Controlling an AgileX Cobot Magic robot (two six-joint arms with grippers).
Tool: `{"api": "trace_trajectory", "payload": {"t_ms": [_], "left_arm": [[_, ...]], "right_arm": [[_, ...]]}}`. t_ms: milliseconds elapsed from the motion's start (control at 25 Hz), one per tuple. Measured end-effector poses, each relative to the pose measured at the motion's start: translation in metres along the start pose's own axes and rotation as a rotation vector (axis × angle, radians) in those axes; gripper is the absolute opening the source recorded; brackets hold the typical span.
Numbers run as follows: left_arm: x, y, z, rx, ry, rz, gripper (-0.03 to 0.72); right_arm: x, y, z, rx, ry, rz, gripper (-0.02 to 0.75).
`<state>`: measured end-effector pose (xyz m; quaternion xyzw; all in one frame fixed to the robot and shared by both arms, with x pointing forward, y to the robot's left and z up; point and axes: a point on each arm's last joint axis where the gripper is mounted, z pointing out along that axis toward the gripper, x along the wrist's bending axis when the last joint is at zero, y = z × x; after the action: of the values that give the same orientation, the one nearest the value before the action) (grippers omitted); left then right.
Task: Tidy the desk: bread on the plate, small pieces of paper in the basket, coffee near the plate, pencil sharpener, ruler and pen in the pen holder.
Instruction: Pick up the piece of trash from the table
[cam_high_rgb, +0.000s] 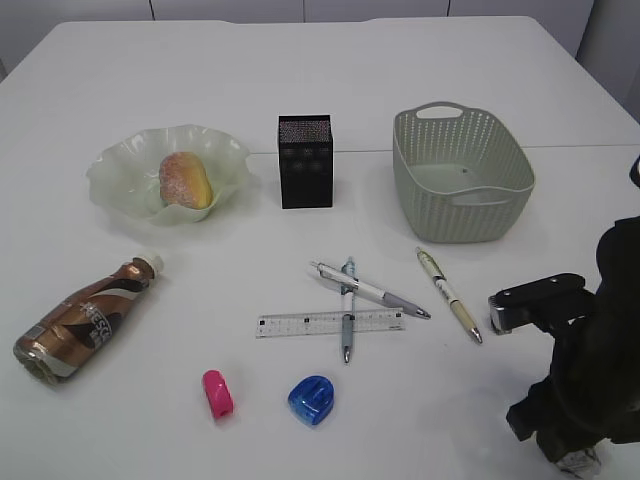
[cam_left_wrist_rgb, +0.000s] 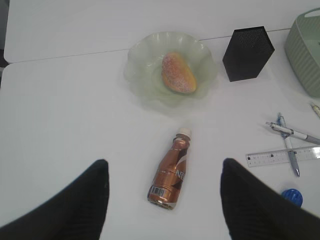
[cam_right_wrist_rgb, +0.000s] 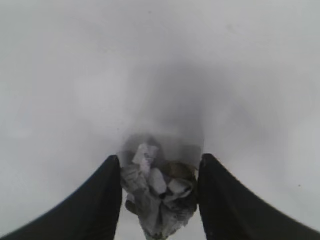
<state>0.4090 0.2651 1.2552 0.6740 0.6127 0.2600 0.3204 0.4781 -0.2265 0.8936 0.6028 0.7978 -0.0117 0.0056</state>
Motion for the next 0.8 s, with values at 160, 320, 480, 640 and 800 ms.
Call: {"api": "trace_trajectory", "payload": {"t_ms": [160, 320, 480, 640, 800], "left_arm": [[0.000, 0.000, 0.000, 0.000, 0.000, 0.000, 0.498], [0.000, 0.000, 0.000, 0.000, 0.000, 0.000, 0.497], [0.000, 0.000, 0.000, 0.000, 0.000, 0.000, 0.497], [-0.001, 0.000, 0.000, 0.002, -0.016, -0.005, 0.496], [-0.004, -0.001, 0.000, 0.007, -0.047, -0.015, 0.496]], "right_arm": [[0.000, 0.000, 0.000, 0.000, 0.000, 0.002, 0.236], [0.000, 0.000, 0.000, 0.000, 0.000, 0.015, 0.042], [0.000, -0.002, 0.000, 0.023, 0.000, 0.017, 0.013], [0.001, -0.001, -0.007, 0.091, 0.009, 0.033, 0.013], [0.004, 0.006, -0.021, 0.140, 0.035, 0.063, 0.013]]}}
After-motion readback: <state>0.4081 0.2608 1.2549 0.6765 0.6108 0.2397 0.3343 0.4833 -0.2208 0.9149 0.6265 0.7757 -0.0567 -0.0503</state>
